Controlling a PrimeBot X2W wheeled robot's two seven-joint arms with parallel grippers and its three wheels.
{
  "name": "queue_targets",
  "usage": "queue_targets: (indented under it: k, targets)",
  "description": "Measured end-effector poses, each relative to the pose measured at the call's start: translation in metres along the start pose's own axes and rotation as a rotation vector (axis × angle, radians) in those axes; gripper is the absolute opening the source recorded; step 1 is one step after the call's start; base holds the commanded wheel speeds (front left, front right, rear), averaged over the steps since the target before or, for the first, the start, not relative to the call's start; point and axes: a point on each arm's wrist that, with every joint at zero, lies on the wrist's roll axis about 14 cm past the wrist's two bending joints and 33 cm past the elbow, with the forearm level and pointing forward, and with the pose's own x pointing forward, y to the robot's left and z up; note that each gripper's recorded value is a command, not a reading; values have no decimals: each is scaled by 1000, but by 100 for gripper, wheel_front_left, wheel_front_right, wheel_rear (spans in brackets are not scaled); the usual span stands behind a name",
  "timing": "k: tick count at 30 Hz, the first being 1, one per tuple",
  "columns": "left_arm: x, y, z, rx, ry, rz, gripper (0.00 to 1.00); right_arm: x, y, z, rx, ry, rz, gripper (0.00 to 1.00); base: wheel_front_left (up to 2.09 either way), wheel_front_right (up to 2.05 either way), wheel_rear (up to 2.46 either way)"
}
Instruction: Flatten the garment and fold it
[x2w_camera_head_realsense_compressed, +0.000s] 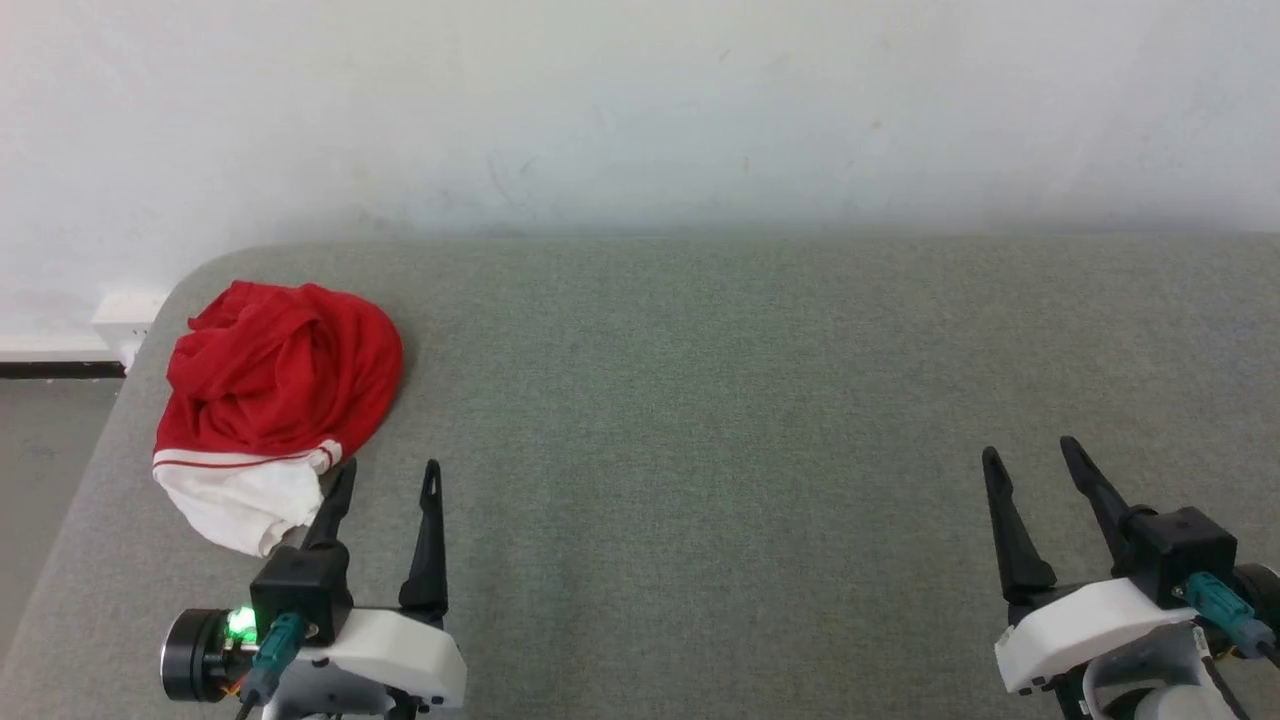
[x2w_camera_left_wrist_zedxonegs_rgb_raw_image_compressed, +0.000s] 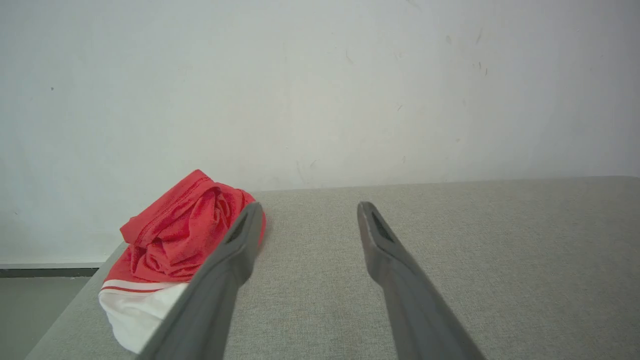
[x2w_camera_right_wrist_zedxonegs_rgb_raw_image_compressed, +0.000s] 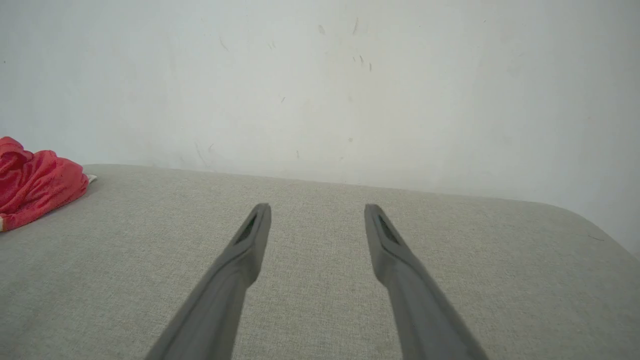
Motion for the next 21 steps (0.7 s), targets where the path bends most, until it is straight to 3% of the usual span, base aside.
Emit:
queue_targets:
  k: [21]
  targets:
    - [-31, 38, 2, -1, -26, 125, 100, 18, 43, -2, 10, -19, 130, 100, 0, 0, 0]
